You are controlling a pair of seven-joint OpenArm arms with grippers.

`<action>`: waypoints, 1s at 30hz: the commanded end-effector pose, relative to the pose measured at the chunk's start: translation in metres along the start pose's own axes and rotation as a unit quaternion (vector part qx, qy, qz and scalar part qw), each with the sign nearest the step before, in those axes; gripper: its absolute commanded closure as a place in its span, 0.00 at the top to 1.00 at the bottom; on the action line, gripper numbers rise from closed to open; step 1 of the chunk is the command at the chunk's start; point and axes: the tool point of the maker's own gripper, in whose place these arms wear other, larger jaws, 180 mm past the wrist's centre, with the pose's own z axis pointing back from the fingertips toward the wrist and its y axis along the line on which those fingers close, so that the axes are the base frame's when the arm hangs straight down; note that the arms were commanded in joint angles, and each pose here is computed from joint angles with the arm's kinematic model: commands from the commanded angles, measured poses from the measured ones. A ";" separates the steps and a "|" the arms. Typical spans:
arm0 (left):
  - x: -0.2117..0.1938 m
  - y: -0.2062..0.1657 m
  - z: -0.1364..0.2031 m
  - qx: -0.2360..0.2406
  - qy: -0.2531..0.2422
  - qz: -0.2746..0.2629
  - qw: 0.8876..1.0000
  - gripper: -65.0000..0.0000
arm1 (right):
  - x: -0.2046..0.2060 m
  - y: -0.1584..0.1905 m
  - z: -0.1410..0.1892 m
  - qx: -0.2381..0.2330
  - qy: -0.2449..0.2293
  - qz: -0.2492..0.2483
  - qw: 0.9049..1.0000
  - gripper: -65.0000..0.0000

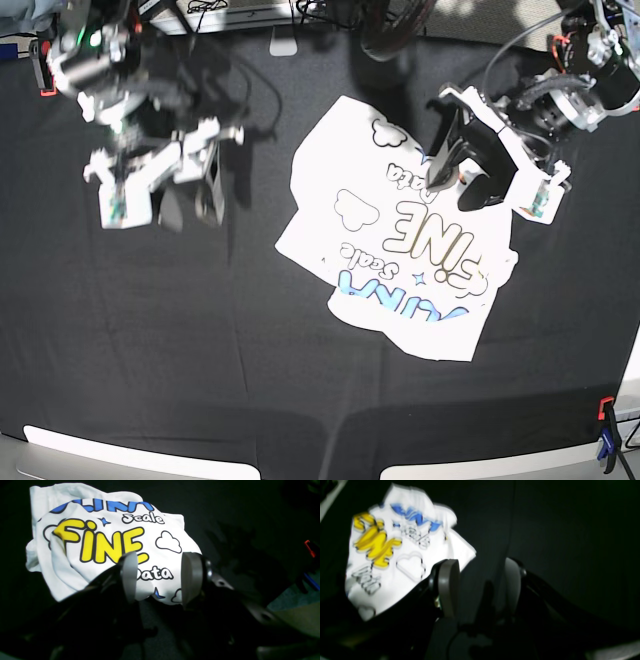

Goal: Layout the t-shirt on the table in an organized manner, then fold the t-shirt properly
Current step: 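Lower the right gripper onto the t-shirt edge and grasp it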

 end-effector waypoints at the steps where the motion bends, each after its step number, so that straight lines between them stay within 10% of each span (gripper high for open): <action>1: 0.012 -0.003 0.002 -0.005 -0.022 -0.007 1.000 0.40 | 0.013 0.000 -0.001 0.003 -0.023 0.006 1.000 0.45; 19: 0.011 -0.003 0.002 -0.004 -0.021 -0.006 1.000 0.40 | -0.040 -0.064 -0.102 -0.030 0.033 -0.084 0.995 0.45; 30: 0.011 -0.003 0.002 -0.005 -0.021 -0.007 1.000 0.40 | -0.073 -0.051 -0.143 0.047 0.084 -0.134 0.986 0.45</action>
